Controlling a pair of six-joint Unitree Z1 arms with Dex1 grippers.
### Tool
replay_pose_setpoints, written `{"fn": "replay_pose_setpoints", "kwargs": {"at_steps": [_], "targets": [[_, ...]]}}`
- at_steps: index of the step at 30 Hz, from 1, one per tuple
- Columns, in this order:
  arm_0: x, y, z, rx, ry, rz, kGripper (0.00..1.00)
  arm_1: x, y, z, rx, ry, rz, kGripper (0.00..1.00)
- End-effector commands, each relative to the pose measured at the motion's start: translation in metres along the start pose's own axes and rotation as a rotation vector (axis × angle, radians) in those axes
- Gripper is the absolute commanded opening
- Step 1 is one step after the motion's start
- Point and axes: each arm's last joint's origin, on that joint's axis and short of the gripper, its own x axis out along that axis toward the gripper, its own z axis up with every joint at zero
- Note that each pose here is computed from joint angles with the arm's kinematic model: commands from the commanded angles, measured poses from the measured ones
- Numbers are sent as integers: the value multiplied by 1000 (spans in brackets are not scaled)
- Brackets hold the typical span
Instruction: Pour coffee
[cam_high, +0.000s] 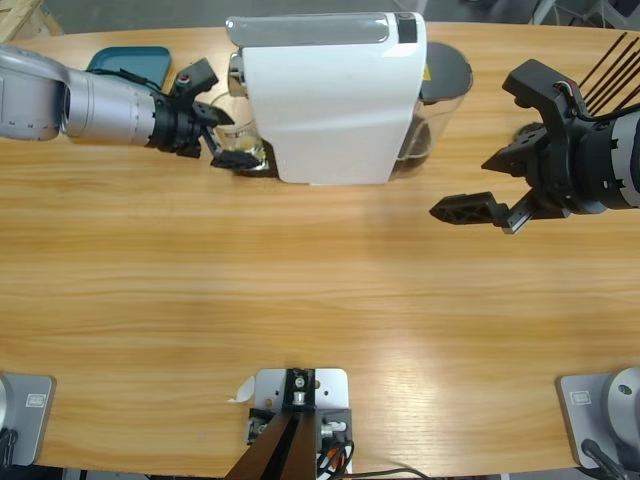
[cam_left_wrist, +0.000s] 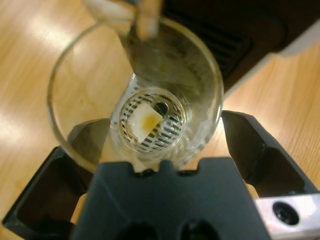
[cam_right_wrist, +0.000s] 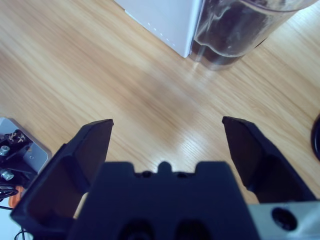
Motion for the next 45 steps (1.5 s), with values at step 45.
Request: {"fn": "replay_pose_setpoints", "kwargs": {"at_steps": [45], "targets": [[-225,-98,-58,-280,-31,369,969,-43,-24,23,41,-131,-133,1000]]}}
